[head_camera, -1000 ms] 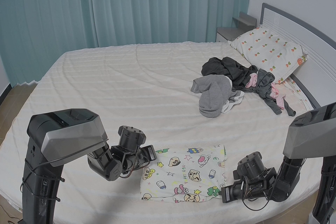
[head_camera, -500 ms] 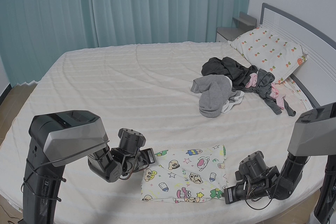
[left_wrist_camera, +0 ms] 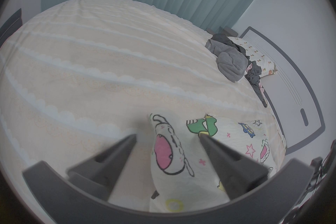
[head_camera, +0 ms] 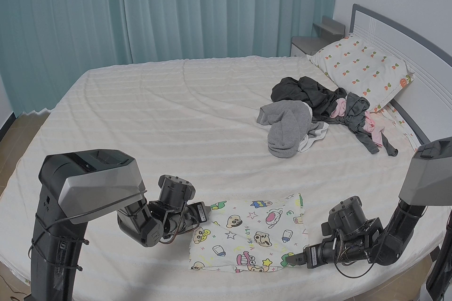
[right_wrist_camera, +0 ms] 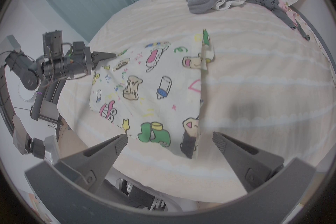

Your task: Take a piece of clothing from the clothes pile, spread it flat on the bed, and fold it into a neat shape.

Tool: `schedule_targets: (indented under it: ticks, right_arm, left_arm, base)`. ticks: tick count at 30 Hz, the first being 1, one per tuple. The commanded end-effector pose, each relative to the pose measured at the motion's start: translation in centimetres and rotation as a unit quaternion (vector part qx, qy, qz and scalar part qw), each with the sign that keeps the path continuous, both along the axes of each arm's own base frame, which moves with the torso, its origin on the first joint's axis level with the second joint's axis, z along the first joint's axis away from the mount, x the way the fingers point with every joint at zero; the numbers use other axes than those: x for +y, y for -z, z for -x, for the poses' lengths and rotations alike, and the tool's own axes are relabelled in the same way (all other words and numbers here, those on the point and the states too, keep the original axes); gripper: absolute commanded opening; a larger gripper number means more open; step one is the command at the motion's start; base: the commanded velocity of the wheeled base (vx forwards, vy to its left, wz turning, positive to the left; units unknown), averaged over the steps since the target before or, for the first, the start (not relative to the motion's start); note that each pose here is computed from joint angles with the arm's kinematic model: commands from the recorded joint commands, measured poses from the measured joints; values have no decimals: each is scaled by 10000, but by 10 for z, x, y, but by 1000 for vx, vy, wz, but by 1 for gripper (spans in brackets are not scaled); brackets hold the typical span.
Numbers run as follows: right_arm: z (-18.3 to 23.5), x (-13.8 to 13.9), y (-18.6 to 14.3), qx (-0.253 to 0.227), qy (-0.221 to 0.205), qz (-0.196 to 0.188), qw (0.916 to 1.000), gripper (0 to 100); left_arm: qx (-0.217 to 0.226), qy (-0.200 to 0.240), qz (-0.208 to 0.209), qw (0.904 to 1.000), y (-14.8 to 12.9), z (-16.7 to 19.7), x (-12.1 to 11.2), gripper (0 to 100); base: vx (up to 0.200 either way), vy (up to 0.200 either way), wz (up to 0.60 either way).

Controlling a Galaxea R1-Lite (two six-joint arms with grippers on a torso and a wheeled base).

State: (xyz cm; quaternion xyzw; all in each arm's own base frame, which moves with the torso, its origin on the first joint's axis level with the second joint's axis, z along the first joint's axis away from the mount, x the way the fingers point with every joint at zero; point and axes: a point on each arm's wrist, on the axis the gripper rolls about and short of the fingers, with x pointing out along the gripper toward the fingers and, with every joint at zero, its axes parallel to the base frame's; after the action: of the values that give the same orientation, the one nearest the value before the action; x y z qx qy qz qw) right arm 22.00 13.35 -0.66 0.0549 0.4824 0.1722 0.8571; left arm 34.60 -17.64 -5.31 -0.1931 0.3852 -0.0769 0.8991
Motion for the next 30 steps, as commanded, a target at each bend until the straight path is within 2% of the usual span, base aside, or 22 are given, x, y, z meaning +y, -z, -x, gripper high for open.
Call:
schedule_targets:
  ticks: [1,5,8,9,10,14,15,17,26,27,30]
  right_arm:
    - [-21,-2,-16,-429,228,-231,9985,100]
    - [-49,-6,-16,-600,538,-317,9962,100]
    - [-75,-6,-7,-537,725,-300,9955,100]
    - [-76,-6,-6,-521,728,-298,9955,100]
    - [-84,-4,3,-409,754,-263,9960,100]
    - [-97,2,24,-315,788,-241,9961,100]
    - [-104,5,23,-327,807,-342,9956,100]
    - [-110,8,21,-350,781,-394,9956,100]
    - [-126,17,16,-299,717,-454,9959,100]
    - [-127,17,15,-320,717,-464,9958,0]
    - [-127,19,15,-336,699,-480,9958,0]
  left_arm:
    - [-81,-115,37,9999,-2,-2,8,100]
    - [-270,-356,163,9989,-9,-4,26,100]
    - [-269,-783,537,9951,-19,3,49,100]
    - [-267,-799,561,9949,-19,4,50,100]
    - [-163,-820,780,9934,-19,13,58,100]
    - [-125,-540,1165,9916,-15,38,76,100]
    - [-405,-369,1466,9877,-18,45,87,100]
    - [-645,-285,1612,9844,-17,51,91,100]
    - [-586,-324,1601,9848,-10,54,93,100]
    - [-586,-324,1601,9848,-10,54,93,100]
    - [-577,-328,1587,9851,-9,55,94,100]
  base:
    - [0,0,0]
    - [0,0,0]
    - [0,0,0]
    - [0,0,0]
    - [0,0,0]
    - [0,0,0]
    - [0,0,0]
    - [0,0,0]
    - [0,0,0]
    - [0,0,0]
    - [0,0,0]
